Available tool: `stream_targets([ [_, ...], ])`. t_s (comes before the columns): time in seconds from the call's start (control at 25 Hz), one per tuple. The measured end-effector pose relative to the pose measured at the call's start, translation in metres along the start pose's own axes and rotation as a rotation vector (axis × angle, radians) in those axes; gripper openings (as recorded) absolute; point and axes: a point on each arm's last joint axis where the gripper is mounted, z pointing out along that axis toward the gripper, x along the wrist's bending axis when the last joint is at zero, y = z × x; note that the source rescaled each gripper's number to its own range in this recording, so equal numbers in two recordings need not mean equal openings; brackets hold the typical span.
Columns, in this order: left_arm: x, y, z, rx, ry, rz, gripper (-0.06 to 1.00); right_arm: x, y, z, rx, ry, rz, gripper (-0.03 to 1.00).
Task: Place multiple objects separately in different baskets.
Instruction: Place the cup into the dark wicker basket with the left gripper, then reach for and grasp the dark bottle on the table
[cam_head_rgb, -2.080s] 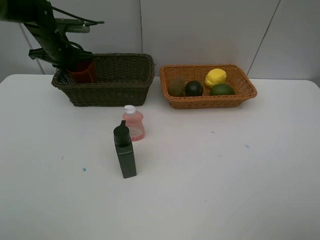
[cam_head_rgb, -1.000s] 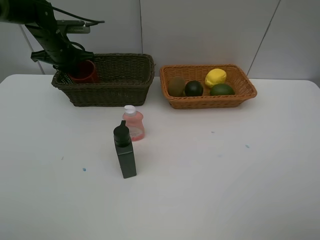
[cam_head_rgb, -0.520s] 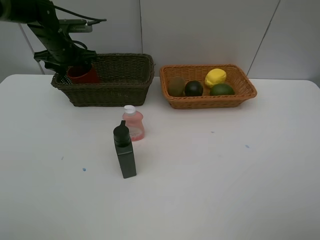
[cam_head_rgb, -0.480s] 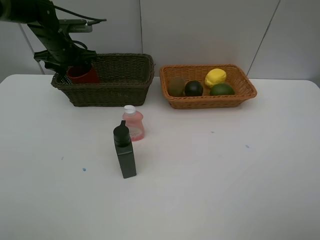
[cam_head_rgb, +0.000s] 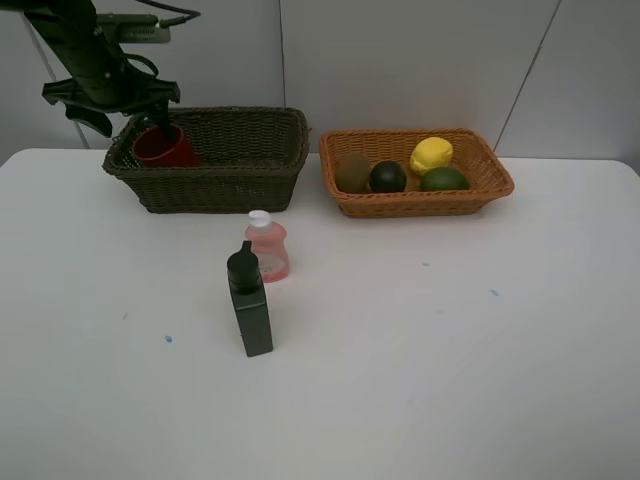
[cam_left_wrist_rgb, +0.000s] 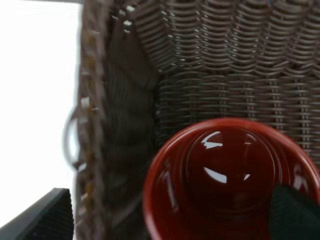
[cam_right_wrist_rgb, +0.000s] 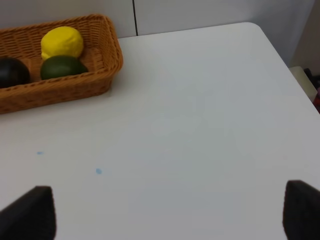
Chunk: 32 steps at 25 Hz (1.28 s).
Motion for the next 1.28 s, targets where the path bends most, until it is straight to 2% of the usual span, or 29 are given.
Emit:
stream_targets([
  [0.2,0.004,0.006,-0.047,-0.039,0.000,-0.008,1.00,0.000,0.000,0.000,0.000,0.000,0.000,0.99],
  [0.36,0.002,0.011,-0.092,-0.115,-0.020,0.003,1.00,0.000,0.000,0.000,0.000,0.000,0.000,0.99],
  [0.52,-0.013,0.008,-0.132,-0.180,-0.055,0.069,1.00,0.000,0.000,0.000,0.000,0.000,0.000,0.99],
  [0.64,-0.031,0.001,-0.147,-0.186,-0.080,0.135,1.00,0.000,0.000,0.000,0.000,0.000,0.000,0.99],
  [0.88,-0.076,-0.020,-0.155,-0.138,-0.129,0.294,1.00,0.000,0.000,0.000,0.000,0.000,0.000,0.99],
  [1.0,-0.096,-0.033,-0.159,-0.096,-0.160,0.340,1.00,0.000,0.000,0.000,0.000,0.000,0.000,0.99],
  [1.12,-0.113,-0.050,-0.163,-0.003,-0.182,0.344,1.00,0.000,0.000,0.000,0.000,0.000,0.000,0.99],
  [1.28,-0.129,-0.073,-0.169,0.133,-0.188,0.250,1.00,0.000,0.000,0.000,0.000,0.000,0.000,0.99],
])
